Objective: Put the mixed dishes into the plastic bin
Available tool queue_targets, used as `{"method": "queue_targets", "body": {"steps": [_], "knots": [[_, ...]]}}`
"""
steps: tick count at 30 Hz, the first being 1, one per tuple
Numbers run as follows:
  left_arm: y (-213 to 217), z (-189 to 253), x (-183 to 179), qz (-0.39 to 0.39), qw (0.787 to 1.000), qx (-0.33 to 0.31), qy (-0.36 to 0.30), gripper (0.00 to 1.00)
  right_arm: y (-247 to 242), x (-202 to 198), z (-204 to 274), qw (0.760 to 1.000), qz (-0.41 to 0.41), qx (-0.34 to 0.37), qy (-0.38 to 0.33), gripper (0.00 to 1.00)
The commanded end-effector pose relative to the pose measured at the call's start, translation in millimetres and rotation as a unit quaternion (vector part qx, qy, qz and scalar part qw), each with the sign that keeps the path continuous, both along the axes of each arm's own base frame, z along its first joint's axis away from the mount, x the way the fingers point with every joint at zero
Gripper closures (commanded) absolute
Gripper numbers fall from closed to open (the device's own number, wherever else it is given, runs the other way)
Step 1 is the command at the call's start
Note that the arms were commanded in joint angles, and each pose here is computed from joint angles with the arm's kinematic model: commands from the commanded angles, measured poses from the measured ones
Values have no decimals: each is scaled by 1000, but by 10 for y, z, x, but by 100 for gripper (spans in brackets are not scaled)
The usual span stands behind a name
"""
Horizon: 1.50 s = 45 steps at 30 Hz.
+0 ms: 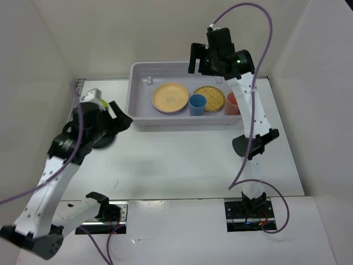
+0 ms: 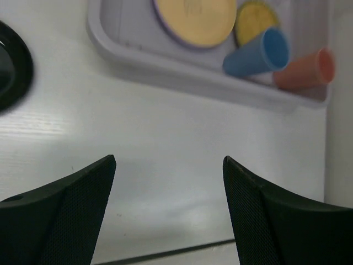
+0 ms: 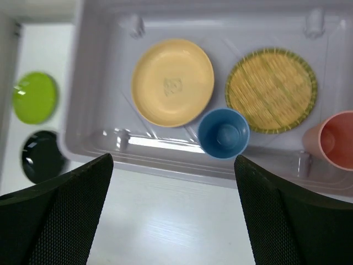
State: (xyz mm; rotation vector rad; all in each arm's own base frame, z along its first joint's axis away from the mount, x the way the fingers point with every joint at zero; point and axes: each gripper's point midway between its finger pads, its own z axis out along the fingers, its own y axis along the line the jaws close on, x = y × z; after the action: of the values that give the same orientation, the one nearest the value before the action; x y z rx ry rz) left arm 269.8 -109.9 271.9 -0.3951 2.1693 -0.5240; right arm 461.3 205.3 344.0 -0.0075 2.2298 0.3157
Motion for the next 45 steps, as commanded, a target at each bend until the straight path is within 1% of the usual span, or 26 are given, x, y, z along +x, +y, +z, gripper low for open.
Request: {"method": "queue_targets", "body": {"steps": [1, 3, 4, 5, 6, 9, 12, 13, 14, 16, 18, 19, 20, 22, 24, 25, 26, 27, 28, 34, 35, 37, 39, 40, 41, 45], "knots": [[505, 417, -331, 92, 993, 28, -61, 15, -73, -493, 871, 995, -23, 33, -92, 5], [681, 613, -531, 143, 984, -5, -108, 15, -81, -734, 1177, 990, -26, 49, -127, 5], [742, 529, -586, 163, 981, -11, -103, 15, -65, -816, 1257, 989, -26, 57, -134, 5], [804, 544, -697, 191, 974, -44, -114, 15, -58, -915, 1367, 987, -22, 65, -147, 5], [866, 487, -730, 213, 969, -53, -116, 15, -50, -1082, 1520, 984, -17, 81, -161, 5], [811, 356, -717, 235, 952, -137, -142, 18, -58, -1413, 1805, 976, 3, 107, -190, 5], [770, 337, -641, 245, 935, -193, -168, 21, -154, -1657, 2004, 969, 19, 134, -207, 5], [699, 219, -582, 233, 938, -199, -165, 21, -294, -1845, 2175, 962, 17, 153, -226, 5], [671, 248, -575, 220, 936, -204, -183, 21, -319, -1917, 2187, 961, 23, 156, -225, 5], [655, 228, -550, 224, 927, -232, -193, 20, -471, -2146, 2324, 955, 28, 171, -242, 4], [701, 75, -566, 240, 915, -252, -201, 19, -518, -2195, 2292, 957, 31, 160, -242, 4], [776, 103, -623, 262, 895, -288, -215, 19, -551, -2239, 2264, 958, 32, 157, -238, 4], [802, -78, -609, 279, 891, -294, -202, 19, -559, -2242, 2256, 958, 33, 152, -240, 4], [849, -211, -630, 303, 877, -318, -192, 17, -579, -2268, 2161, 961, 34, 146, -231, 4], [830, -378, -572, 309, 878, -318, -180, 17, -563, -2268, 2263, 951, 43, 157, -262, 3], [797, -445, -536, 311, 876, -327, -169, 16, -430, -2178, 2012, 958, 57, 147, -238, 3], [762, -457, -488, 306, 876, -332, -171, 16, -533, -2348, 2284, 938, 64, 178, -291, 3], [729, -521, -458, 305, 876, -336, -162, 16, -471, -2308, 2133, 941, 71, 175, -282, 2], [720, -561, -432, 306, 874, -341, -162, 16, -525, -2422, 2220, 932, 78, 189, -299, 0], [731, -619, -248, 322, 876, -321, -161, 16, -502, -2360, 2191, 934, 75, 181, -298, 0], [711, -740, -185, 328, 881, -308, -144, 16, -451, -2294, 2120, 938, 75, 176, -290, 0], [691, -744, -89, 330, 880, -312, -142, 16, -429, -2259, 2068, 940, 77, 169, -288, 0], [654, -901, 9, 337, 883, -308, -111, 16, -416, -2242, 2061, 939, 77, 170, -288, 0], [692, -917, 64, 349, 875, -319, -107, 16, -416, -2242, 2061, 939, 77, 170, -288, 0], [666, -1060, 99, 353, 877, -317, -78, 16, -419, -2240, 2060, 939, 78, 166, -290, 0], [759, -1149, 187, 378, 852, -355, -68, 16, -456, -2217, 2058, 940, 69, 159, -293, 0]]}}
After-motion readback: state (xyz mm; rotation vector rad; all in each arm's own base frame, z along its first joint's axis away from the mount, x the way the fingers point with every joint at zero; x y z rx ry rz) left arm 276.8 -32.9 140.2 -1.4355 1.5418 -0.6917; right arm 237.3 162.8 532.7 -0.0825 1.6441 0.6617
